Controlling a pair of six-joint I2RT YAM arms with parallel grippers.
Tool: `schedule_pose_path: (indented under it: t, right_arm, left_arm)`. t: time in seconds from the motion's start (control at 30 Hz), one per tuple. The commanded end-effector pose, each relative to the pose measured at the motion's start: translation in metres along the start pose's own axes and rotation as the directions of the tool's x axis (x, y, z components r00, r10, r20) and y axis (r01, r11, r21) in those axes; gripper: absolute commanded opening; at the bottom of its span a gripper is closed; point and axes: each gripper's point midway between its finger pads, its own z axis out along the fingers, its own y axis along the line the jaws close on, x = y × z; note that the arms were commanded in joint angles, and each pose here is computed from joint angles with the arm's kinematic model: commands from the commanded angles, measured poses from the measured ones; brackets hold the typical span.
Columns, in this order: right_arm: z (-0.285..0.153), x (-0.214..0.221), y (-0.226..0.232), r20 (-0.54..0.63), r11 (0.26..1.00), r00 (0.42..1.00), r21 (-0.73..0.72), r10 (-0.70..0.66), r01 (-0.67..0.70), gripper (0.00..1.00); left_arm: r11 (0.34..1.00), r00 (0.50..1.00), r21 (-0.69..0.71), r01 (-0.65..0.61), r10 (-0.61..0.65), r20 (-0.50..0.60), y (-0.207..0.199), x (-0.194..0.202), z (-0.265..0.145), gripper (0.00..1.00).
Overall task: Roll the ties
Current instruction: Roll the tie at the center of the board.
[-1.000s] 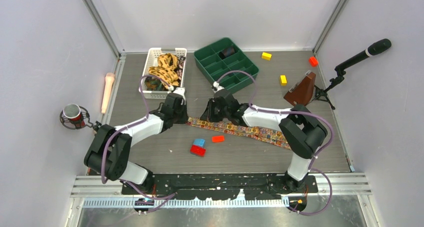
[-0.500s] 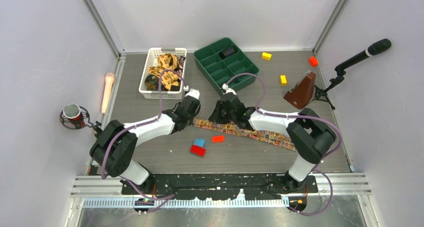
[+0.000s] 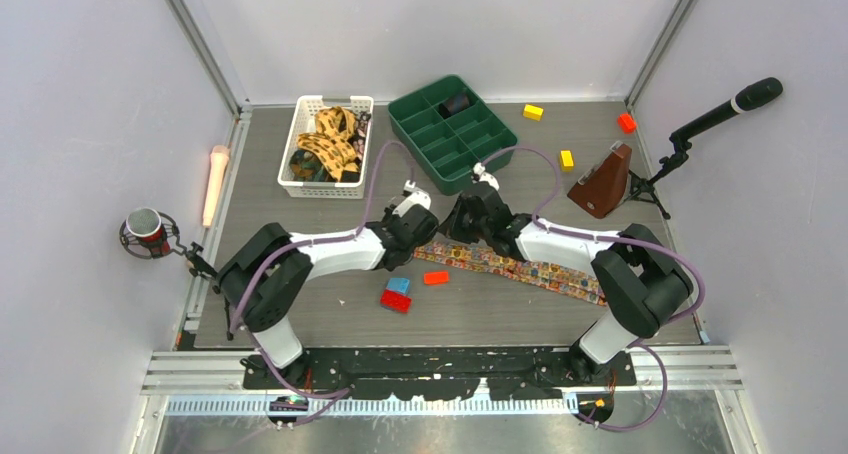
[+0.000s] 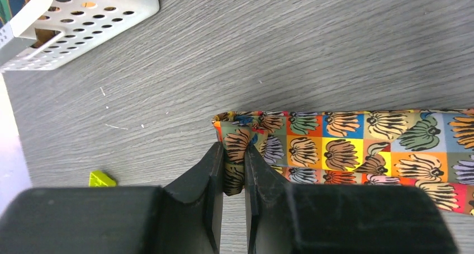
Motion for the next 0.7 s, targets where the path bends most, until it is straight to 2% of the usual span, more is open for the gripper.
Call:
schedule_pose_path:
  t: [0.0, 0.13, 0.43, 0.67]
  right_arm:
    - [-0.007, -0.016, 0.014, 0.053, 0.998, 0.998, -0.054, 0.027, -0.024, 0.00]
    - [-0.008, -0.017, 0.018, 0.054, 0.996, 0.998, -0.079, 0.033, -0.029, 0.00]
    - [-0.009, -0.018, 0.013, 0.055, 0.997, 0.998, -0.071, 0.040, -0.036, 0.00]
    - [-0.009, -0.018, 0.010, 0.053, 0.997, 0.998, -0.062, 0.041, -0.038, 0.00]
  left_arm:
    - [0.993, 0.998, -0.109, -0.051, 0.054, 0.019, 0.003, -0.011, -0.003, 0.00]
    - [0.987, 0.995, -0.131, -0.093, 0.095, 0.013, -0.004, -0.010, -0.004, 0.03]
    - [0.987, 0.994, -0.114, -0.111, 0.113, 0.011, -0.014, -0.005, -0.008, 0.23]
    - [0.990, 0.994, -0.088, -0.106, 0.108, 0.014, -0.024, -0.008, -0.011, 0.30]
